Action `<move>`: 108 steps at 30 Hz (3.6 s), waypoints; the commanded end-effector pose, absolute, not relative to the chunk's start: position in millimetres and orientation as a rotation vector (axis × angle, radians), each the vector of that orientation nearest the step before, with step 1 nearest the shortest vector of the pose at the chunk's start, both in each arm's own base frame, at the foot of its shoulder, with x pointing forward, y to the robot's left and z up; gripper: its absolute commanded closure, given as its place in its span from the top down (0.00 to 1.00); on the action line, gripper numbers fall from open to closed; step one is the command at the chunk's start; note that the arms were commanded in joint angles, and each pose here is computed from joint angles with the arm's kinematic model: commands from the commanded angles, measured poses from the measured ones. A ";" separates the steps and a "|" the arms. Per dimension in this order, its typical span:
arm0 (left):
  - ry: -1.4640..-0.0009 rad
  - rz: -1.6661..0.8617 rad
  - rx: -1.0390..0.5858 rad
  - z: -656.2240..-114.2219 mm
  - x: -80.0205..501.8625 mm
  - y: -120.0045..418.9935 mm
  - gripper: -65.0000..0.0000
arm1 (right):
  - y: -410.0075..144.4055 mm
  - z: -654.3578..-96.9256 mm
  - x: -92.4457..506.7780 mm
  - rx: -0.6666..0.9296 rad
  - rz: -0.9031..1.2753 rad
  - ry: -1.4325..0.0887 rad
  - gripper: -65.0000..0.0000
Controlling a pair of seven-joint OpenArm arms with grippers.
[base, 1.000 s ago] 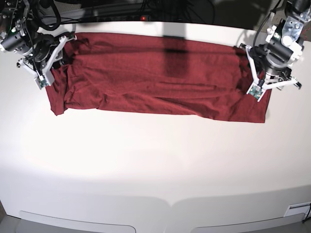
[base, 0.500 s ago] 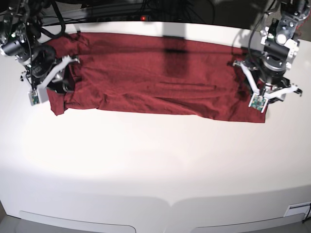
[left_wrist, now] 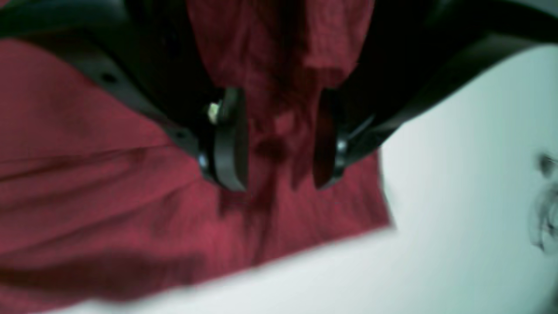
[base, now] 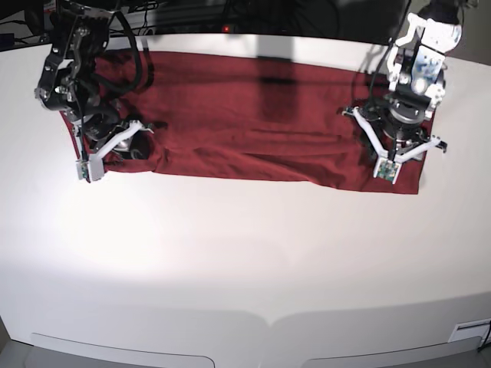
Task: Fold the T-shirt properly
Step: 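Release the shirt ends and regrasp them with both grippers, then pull the shirt ends apart with both grippers to smooth the strip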
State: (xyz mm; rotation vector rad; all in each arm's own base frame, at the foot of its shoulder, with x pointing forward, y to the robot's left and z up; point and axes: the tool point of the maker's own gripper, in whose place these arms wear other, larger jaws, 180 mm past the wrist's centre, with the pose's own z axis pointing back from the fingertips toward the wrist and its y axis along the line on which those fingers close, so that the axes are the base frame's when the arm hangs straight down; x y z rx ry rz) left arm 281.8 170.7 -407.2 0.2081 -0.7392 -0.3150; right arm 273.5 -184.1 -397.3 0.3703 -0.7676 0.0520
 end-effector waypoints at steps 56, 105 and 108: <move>-0.808 -0.212 0.359 -384.7 385.1 208.2 0.37 | -231.8 -415.5 368.2 0.318 0.024 -0.744 0.26; -0.797 -0.166 1.184 -278.9 376.7 328.9 0.70 | -214.5 -354.0 384.4 0.362 0.125 -0.864 0.26; -0.809 -0.155 1.199 -275.6 376.3 329.8 0.70 | -214.6 -354.0 384.4 0.362 0.125 -0.864 0.26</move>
